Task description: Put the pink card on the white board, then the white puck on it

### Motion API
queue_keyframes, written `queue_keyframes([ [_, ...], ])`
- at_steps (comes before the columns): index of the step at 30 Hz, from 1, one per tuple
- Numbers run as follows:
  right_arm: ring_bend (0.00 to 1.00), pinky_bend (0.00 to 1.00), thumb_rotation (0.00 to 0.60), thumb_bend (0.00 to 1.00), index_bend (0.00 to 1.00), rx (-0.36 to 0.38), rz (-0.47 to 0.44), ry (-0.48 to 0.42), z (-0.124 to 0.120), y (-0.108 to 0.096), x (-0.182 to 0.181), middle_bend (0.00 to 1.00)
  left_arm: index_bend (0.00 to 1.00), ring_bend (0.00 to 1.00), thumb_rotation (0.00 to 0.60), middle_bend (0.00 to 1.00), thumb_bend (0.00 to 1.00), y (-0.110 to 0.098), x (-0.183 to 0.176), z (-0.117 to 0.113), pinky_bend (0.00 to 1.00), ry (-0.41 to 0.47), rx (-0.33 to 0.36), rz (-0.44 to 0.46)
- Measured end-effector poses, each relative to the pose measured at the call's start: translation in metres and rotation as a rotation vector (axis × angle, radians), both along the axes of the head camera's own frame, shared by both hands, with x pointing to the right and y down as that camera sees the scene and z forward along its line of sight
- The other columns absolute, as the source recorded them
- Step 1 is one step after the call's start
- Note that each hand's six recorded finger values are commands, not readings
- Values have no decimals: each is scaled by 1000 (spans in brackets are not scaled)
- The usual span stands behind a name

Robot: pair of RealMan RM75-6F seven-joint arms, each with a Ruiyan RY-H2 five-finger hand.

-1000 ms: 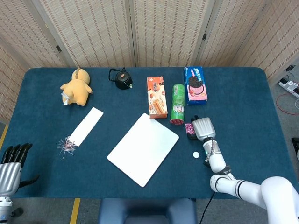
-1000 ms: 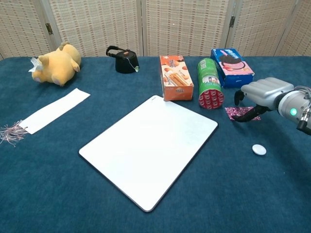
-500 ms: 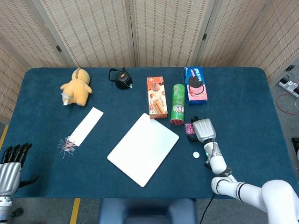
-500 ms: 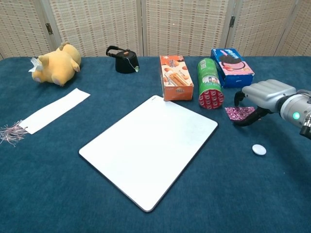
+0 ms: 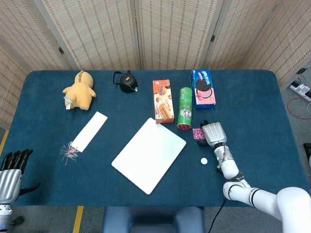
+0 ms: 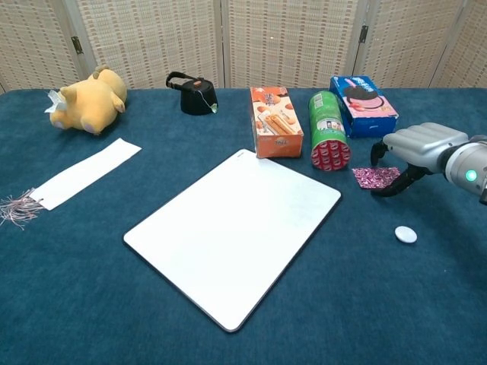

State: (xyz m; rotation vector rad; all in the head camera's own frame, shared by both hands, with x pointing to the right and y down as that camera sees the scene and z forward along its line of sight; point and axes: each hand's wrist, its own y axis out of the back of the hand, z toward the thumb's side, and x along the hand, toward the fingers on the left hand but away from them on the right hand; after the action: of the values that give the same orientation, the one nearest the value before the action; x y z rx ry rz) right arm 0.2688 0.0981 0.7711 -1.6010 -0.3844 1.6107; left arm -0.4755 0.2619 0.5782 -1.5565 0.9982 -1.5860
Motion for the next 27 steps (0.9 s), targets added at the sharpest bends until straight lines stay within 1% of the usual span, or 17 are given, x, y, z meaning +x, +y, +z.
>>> queue_keyframes([
  [7, 881, 811, 350, 299, 278, -5, -15, 11, 0, -5, 0, 233, 110, 96, 600, 123, 166, 0, 0, 0, 45, 1, 1, -4],
  [15, 881, 811, 350, 299, 279, -27, -9, 18, 4, -5, 1, 233, 109, 96, 600, 123, 166, 1, -2, 1, 45, -2, -2, -7],
  [24, 881, 812, 350, 300, 349, -21, -3, 20, 3, -5, 1, 266, 109, 96, 600, 123, 165, 1, -1, 3, 45, 0, -6, -4],
  [27, 881, 811, 376, 299, 368, -17, -6, 20, 2, -3, 1, 272, 109, 96, 600, 123, 165, 1, -2, 3, 45, 0, -5, -4],
])
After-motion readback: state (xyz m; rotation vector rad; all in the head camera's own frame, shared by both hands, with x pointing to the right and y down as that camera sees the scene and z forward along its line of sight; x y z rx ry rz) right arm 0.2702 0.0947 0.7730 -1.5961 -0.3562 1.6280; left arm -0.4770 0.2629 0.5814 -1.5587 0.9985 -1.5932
